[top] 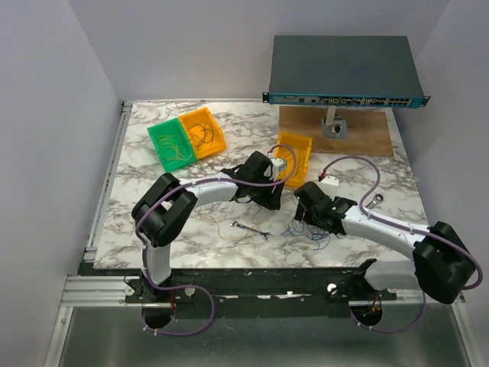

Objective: Untangle the cables

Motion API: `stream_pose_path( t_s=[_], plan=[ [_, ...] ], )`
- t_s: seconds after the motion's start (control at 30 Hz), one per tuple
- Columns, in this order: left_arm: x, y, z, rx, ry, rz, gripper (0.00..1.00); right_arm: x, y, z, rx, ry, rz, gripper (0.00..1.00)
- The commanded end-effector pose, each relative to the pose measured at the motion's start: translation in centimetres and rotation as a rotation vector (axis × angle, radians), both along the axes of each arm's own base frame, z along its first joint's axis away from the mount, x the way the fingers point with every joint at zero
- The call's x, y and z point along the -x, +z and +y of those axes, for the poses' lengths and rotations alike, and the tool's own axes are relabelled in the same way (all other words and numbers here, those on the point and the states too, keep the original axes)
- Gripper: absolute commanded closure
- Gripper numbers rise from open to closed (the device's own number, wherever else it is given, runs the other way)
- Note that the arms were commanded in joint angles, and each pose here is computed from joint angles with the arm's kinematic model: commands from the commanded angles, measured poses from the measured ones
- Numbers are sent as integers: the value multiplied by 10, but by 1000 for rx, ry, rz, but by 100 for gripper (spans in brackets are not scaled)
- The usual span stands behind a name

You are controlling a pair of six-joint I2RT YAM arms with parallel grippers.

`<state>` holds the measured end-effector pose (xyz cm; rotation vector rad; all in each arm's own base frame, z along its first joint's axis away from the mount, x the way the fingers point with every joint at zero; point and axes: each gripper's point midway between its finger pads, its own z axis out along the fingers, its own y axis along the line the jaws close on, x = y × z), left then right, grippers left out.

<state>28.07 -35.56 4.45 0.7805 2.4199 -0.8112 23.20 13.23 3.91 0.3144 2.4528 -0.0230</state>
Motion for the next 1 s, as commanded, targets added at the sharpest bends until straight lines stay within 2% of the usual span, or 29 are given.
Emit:
stream_pose_path(
  t_s=[0.0, 0.03, 0.07, 0.1, 0.13, 0.23, 0.33, 0.6, 0.7, 0.8, 0.9, 0.97],
  plan=[
    [14, 5, -21, 62, -68, 28, 47, -5, 7, -4, -22, -44, -52, 24],
    [15, 4, -21, 72, -69, 28, 51, -5, 7, -4, -23, -47, -55, 25],
    [16, 2, -21, 71, -67, 31, 63, -5, 8, -6, -25, -56, -61, 26],
    [14, 1, -21, 62, -58, 32, 78, -5, 8, -7, -27, -66, -67, 29],
    [12, -2, -18, 41, -41, 33, 100, -5, 9, -8, -30, -77, -73, 31],
    [7, 9, -12, 47, 0, -13, 100, -3, 7, -11, -46, -111, -78, 34],
    [2, 39, -2, 103, 45, -81, 100, 1, 2, -18, -59, -161, -72, 34],
    [-3, 144, 41, 247, 184, -284, 100, 10, -12, -44, -117, -354, -33, 35],
    [-10, 181, 70, 292, 322, -341, 100, 17, -16, -64, -136, -485, -15, 40],
    [-18, 218, 98, 383, 425, -361, 100, 18, -7, -74, -177, -558, -67, 42],
    [-19, 250, 109, 443, 399, -372, 100, 14, 9, -76, -217, -568, -130, 45],
    [-14, 266, 103, 437, 318, -371, 100, 4, 23, -67, -236, -461, -169, 45]
  ],
)
